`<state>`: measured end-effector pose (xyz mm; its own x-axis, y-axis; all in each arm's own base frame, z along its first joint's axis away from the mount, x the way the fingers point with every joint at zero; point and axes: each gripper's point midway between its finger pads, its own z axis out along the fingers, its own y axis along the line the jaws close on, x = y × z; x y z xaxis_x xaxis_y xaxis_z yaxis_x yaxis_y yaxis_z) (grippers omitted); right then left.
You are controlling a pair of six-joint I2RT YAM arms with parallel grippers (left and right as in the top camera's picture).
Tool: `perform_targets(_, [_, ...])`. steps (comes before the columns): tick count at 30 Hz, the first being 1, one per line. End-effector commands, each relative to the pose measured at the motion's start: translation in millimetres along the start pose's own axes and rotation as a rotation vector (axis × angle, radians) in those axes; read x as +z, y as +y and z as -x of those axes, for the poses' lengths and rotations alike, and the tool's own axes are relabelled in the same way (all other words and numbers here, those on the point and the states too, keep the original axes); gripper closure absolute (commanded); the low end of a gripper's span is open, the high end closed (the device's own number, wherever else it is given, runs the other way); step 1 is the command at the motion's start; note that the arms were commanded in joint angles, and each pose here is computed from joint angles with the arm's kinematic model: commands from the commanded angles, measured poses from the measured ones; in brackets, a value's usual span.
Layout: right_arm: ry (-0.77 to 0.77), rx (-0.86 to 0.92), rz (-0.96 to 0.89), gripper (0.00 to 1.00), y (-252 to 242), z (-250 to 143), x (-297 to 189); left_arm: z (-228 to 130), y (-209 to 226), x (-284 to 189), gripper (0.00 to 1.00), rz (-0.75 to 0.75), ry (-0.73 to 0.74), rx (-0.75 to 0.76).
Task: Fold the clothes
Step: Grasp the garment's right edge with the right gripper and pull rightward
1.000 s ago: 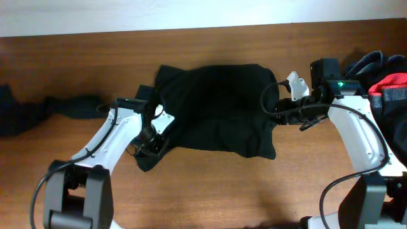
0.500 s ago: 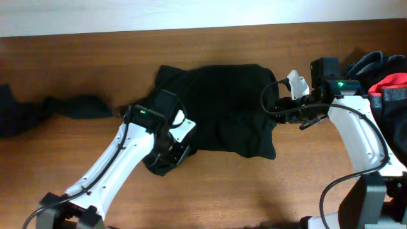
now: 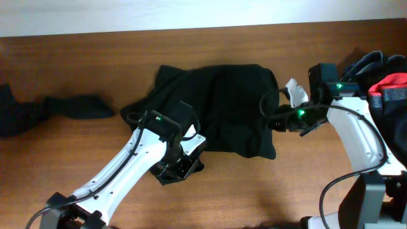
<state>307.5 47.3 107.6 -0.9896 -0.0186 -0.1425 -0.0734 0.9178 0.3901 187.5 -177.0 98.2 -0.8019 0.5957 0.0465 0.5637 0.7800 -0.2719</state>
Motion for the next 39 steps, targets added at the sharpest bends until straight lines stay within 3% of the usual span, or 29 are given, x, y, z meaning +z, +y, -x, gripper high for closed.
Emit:
perform_targets(1, [0.061, 0.071, 0.008, 0.46, -7.7, -23.2, 19.4, 0.7, 4.7, -3.4, 1.0, 0.038, -0.011, -0.002])
perform_targets(11, [0.046, 0.148, 0.03, 0.49, -14.2, -32.8, 45.4, 7.6, 5.0, -3.6, 1.0, 0.04, -0.039, 0.005])
perform_targets(18, [-0.101, 0.234, -0.061, 0.49, -36.9, -3.5, 53.5, 9.4, 5.0, -3.7, 1.0, 0.04, -0.046, 0.007])
perform_targets(26, [-0.237, 0.202, -0.053, 0.5, -39.7, 27.5, 52.4, 11.6, 5.1, -3.8, 1.0, 0.04, -0.055, 0.009])
perform_targets(39, [-0.161, 0.235, -0.079, 0.53, -55.5, 17.1, 82.3, 11.6, 5.1, -3.8, 1.0, 0.04, -0.055, 0.009])
